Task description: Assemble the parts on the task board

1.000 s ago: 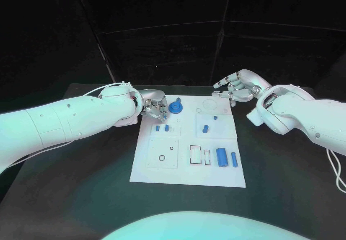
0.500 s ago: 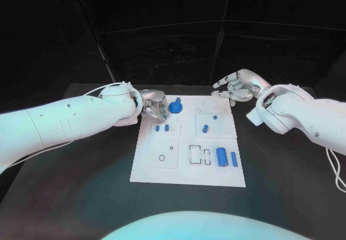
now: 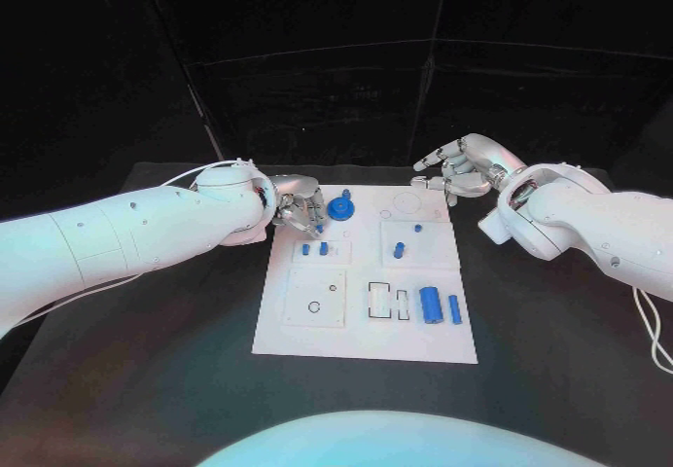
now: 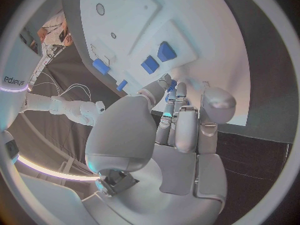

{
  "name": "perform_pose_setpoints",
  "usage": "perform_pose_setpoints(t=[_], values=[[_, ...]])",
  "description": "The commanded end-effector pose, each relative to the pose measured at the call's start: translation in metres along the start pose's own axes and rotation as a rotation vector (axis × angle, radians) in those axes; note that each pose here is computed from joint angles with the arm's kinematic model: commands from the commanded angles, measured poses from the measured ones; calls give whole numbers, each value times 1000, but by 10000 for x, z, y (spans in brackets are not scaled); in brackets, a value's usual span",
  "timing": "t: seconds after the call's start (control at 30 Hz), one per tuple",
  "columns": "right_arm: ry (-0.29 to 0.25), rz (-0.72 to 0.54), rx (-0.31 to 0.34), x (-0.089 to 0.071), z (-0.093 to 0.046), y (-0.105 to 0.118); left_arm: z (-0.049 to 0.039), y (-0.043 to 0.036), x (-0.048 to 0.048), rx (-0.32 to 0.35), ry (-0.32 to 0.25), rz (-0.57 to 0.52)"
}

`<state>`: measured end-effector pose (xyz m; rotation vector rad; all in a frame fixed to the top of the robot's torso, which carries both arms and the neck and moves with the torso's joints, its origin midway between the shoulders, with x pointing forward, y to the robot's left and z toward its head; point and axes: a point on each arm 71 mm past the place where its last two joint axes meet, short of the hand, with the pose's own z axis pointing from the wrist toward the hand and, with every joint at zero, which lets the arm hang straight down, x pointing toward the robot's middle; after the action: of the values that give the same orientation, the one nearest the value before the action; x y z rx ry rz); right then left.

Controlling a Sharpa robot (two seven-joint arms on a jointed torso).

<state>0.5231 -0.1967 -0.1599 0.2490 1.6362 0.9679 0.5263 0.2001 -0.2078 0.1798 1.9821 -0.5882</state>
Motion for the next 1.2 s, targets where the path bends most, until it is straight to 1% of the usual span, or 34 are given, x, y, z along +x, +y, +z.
perform_pose_setpoints(t=[0.03,0.2,0.33,0.47,0.53,0.57,0.63,0.8,0.87,0.93,1.07,1.2], values=[[1,-3,-9,-7,3,12,-1,7,-4,-8,3,-1],[5,-3,-2,-7,2,4,-10,22,-15,-10,-11,-3],[24,-28,14,-3,-15,-13,-38,72,-35,-17,-29,-5],[37,-56,21,-14,-48,-32,-87,154,-68,-26,-54,-37],[47,-88,17,-20,-66,-39,-122,213,-93,-31,-69,-74],[49,-96,16,-20,-70,-40,-130,225,-99,-31,-72,-83],[64,-138,10,-20,-87,-43,-167,281,-131,-31,-90,-135],[99,-275,-10,-11,-130,-43,-284,424,-225,-20,-154,-322],[109,-345,-20,-6,-146,-39,-332,471,-271,-5,-200,-423],[118,-414,-30,3,-158,-32,-376,505,-312,11,-252,-554],[128,-525,-43,39,-166,-12,-443,524,-368,54,-342,-780],[132,-609,-49,97,-166,8,-495,502,-394,104,-405,-959]])
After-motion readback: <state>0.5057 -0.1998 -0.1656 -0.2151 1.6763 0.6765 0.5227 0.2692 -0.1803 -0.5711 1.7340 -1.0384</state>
